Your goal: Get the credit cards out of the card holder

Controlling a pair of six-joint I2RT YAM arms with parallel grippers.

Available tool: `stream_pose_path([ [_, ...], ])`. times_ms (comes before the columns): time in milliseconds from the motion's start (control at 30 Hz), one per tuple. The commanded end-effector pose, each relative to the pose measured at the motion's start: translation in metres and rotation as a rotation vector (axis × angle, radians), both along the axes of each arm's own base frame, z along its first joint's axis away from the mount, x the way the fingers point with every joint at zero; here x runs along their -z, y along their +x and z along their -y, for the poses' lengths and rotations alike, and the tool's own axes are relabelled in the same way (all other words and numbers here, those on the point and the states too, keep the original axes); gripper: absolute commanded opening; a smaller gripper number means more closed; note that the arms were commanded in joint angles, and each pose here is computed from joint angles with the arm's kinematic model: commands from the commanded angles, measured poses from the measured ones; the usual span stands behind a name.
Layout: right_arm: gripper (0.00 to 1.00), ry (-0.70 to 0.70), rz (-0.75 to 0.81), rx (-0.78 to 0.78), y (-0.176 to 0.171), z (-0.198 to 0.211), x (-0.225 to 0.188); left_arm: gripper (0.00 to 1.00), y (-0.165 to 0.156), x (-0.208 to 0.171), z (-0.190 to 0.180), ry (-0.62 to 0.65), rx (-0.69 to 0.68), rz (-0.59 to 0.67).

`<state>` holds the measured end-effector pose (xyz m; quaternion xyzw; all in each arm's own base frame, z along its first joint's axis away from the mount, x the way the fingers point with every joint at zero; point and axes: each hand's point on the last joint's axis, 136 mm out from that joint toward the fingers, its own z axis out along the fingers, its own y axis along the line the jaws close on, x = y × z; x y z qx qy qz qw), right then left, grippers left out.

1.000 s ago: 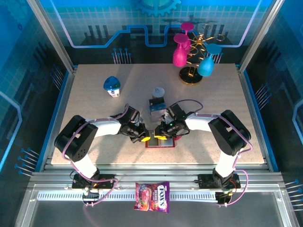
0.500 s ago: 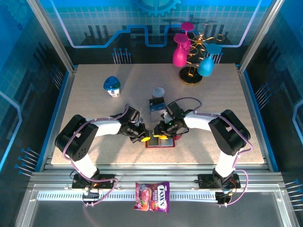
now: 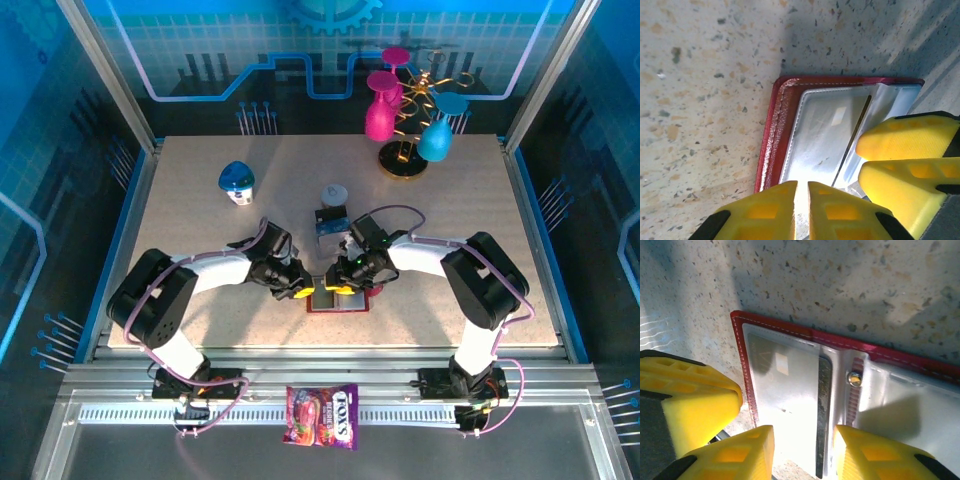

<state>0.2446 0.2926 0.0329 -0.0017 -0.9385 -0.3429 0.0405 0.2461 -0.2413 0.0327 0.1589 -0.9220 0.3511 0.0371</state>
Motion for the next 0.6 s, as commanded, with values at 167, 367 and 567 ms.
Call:
stream_pose_path([
  [167,0.36,0.06,-0.014,-0.013,-0.005,-0.013,-0.005,0.0,-0.013,0.02,-0.01,0.051,0.016,-0.059],
  [367,0.36,0.05,-0.042,-0.017,-0.01,-0.012,0.005,0.0,-0.015,0.025,-0.012,0.061,0.018,-0.065],
  [567,0.4,0.002,-0.053,-0.028,-0.012,-0.006,0.014,0.0,-0.016,0.027,-0.014,0.066,0.017,-0.073],
])
